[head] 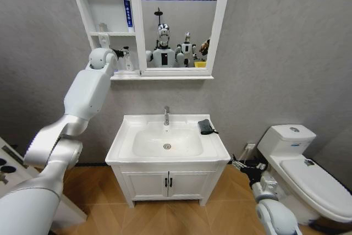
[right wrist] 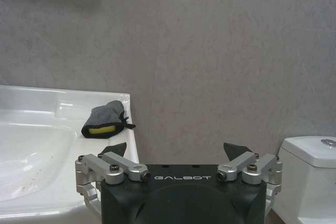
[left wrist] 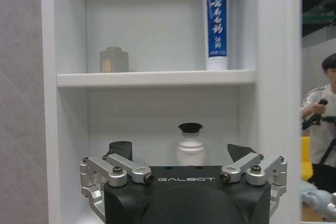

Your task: Move facial cleanser and shampoo from washbasin to cabinet, then wipe washbasin with towel.

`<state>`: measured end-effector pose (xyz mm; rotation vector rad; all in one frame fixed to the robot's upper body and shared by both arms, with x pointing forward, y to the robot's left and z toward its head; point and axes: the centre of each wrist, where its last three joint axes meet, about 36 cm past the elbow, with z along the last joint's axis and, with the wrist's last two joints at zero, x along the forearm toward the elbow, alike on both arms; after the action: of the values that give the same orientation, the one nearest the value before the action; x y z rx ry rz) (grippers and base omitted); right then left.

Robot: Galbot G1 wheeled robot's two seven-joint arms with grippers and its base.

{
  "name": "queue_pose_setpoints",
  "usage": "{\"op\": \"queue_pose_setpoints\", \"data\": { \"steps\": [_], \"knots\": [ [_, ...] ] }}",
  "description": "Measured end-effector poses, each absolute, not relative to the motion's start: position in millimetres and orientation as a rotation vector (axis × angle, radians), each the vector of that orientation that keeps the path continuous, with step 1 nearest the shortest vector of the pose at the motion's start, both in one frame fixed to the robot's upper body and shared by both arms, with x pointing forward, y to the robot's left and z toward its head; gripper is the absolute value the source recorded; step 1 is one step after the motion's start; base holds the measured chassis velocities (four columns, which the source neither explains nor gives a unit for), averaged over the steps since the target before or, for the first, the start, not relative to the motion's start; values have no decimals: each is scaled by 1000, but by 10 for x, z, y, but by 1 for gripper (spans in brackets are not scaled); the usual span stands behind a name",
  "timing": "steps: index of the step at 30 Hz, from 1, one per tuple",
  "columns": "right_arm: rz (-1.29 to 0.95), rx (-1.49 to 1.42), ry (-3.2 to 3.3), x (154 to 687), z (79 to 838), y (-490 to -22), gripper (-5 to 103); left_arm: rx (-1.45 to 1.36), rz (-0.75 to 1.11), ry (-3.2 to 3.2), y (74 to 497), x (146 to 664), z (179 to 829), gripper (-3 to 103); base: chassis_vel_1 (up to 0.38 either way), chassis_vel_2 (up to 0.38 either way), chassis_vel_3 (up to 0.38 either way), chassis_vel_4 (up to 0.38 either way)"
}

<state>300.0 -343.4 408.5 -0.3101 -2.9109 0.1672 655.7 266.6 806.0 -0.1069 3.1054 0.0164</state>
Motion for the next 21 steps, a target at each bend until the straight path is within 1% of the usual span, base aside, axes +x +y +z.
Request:
{"op": "queue_pose_setpoints", "data": {
  "steps": [1, 2, 3, 4, 7, 8, 9, 11, 15, 16, 18, 20, 21],
  "knots": [
    [164, -313, -2912, 3000, 4107, -3432, 100, -72, 6, 3097, 2649, 6416, 8015, 100, 0, 0, 0, 0],
    [164, -313, -2912, 3000, 4107, -3432, 100, -72, 6, 3097, 2649, 6416, 8015, 100, 0, 0, 0, 0],
    [163, -315, -2916, 3001, 4129, -3432, 100, -39, 6, 3094, 2672, 6239, 7883, 100, 0, 0, 0, 0],
    [163, -315, -2916, 3001, 4129, -3432, 100, -39, 6, 3094, 2672, 6239, 7883, 100, 0, 0, 0, 0],
    [166, -316, -2926, 3005, 4180, -3430, 100, -32, 36, 3116, 2853, 5768, 7287, 100, 0, 0, 0, 0],
    [166, -315, -2929, 3004, 4194, -3425, 100, -26, 40, 3119, 2907, 5525, 7088, 100, 0, 0, 0, 0],
    [166, -315, -2929, 3004, 4194, -3425, 100, -26, 40, 3119, 2907, 5525, 7088, 100, 0, 0, 0, 0],
    [171, -326, -2930, 2942, 4225, -3421, 100, 2, 51, 3153, 2882, 5119, 6655, 100, 0, 0, 0, 0],
    [175, -354, -2924, 2834, 4245, -3419, 100, 20, 29, 3175, 2814, 4923, 6418, 100, 0, 0, 0, 0],
    [178, -365, -2934, 2821, 4283, -3392, 100, -4, 17, 3184, 2831, 4726, 6258, 100, 0, 0, 0, 0],
    [177, -362, -2943, 2831, 4311, -3370, 100, -26, 12, 3191, 2857, 4630, 6174, 100, 0, 0, 0, 0],
    [175, -339, -2961, 2868, 4392, -3313, 100, -80, -10, 3220, 2902, 4349, 5894, 100, 0, 0, 0, 0],
    [175, -339, -2961, 2868, 4392, -3313, 100, -80, -10, 3220, 2902, 4349, 5894, 100, 0, 0, 0, 0]
  ]
}}
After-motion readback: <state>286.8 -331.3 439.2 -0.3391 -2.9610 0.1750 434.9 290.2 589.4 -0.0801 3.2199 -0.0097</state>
